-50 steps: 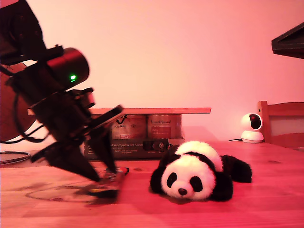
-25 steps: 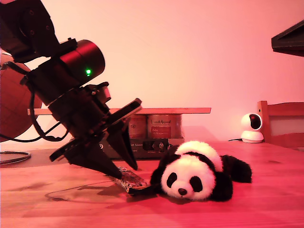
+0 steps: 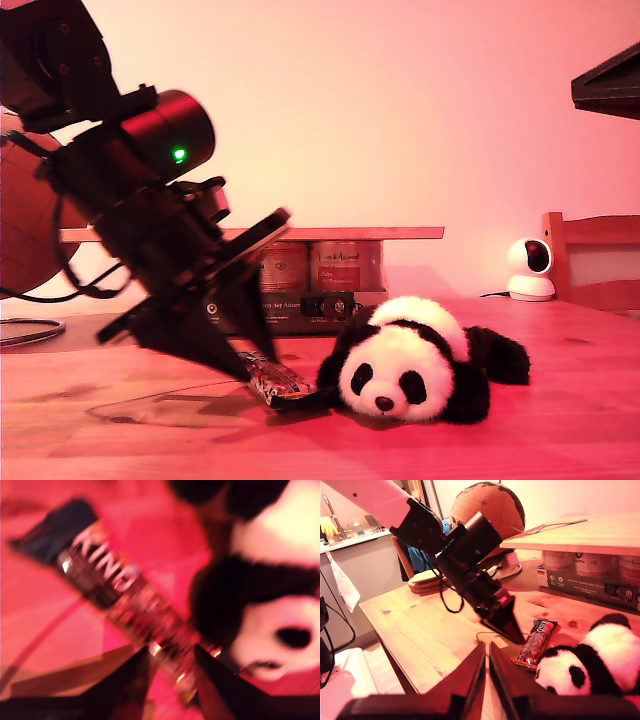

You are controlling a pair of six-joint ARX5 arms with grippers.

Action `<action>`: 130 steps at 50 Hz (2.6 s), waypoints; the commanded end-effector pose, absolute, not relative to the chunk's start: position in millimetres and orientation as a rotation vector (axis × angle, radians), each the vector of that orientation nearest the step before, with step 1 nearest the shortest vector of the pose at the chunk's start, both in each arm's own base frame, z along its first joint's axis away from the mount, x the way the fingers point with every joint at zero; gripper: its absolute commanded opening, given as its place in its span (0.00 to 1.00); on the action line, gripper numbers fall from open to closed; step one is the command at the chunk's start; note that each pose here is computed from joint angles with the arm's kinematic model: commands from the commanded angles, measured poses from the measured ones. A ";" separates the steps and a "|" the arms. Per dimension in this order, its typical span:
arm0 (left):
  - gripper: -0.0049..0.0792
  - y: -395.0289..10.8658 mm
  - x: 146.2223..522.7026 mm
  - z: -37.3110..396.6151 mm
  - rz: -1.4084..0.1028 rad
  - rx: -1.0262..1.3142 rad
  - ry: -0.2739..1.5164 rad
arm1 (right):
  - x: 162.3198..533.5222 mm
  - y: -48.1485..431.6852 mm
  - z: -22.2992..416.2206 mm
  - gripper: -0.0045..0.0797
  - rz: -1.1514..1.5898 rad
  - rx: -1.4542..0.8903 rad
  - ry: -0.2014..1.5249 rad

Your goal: Slide the snack bar to the right

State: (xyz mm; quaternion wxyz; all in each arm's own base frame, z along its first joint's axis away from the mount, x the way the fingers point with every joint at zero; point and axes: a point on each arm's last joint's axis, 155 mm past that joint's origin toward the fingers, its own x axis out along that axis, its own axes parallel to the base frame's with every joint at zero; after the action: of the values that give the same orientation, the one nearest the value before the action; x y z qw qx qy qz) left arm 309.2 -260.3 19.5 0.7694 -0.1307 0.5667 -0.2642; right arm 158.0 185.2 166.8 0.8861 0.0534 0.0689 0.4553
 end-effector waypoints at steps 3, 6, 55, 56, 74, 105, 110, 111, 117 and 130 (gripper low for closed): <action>0.19 -251.4 311.5 46.4 -0.595 -0.272 1.164 | 158.0 185.3 162.7 0.04 0.944 0.111 0.165; 0.12 -244.7 313.8 58.0 -0.612 -0.216 1.118 | 158.0 184.2 155.0 0.04 0.936 0.109 0.198; 0.04 -159.7 289.4 185.6 -0.504 0.068 0.598 | 220.1 108.7 155.4 0.04 0.454 0.103 0.152; 0.04 -157.8 287.7 184.3 -0.502 0.067 0.594 | 221.2 106.3 155.6 0.04 0.444 0.104 0.152; 0.04 -116.1 266.1 190.0 -0.411 -0.023 0.445 | 229.5 79.0 173.3 0.04 0.373 0.115 0.109; 0.04 -58.8 240.0 193.4 -0.223 -0.179 0.227 | 224.9 83.5 170.0 0.04 0.439 0.094 0.124; 0.04 -57.9 236.1 202.7 -0.230 -0.156 0.182 | 224.7 83.5 168.5 0.04 0.438 0.095 0.131; 0.04 -57.8 235.5 204.1 -0.230 -0.159 0.177 | 224.6 83.4 167.3 0.04 0.438 0.096 0.136; 0.04 -57.6 233.7 207.8 -0.233 -0.164 0.161 | 223.1 83.3 156.7 0.04 0.436 0.102 0.180; 0.04 -57.2 232.0 196.9 -0.229 -0.160 0.204 | 214.9 82.6 122.3 0.04 0.427 0.123 0.327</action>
State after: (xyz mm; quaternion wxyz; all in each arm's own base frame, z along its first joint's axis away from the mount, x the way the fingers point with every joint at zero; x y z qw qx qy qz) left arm 230.7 -57.9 206.5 0.9857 -0.0810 0.0901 -0.1173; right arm 215.6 82.7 121.3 0.9627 0.0603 0.1586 0.2107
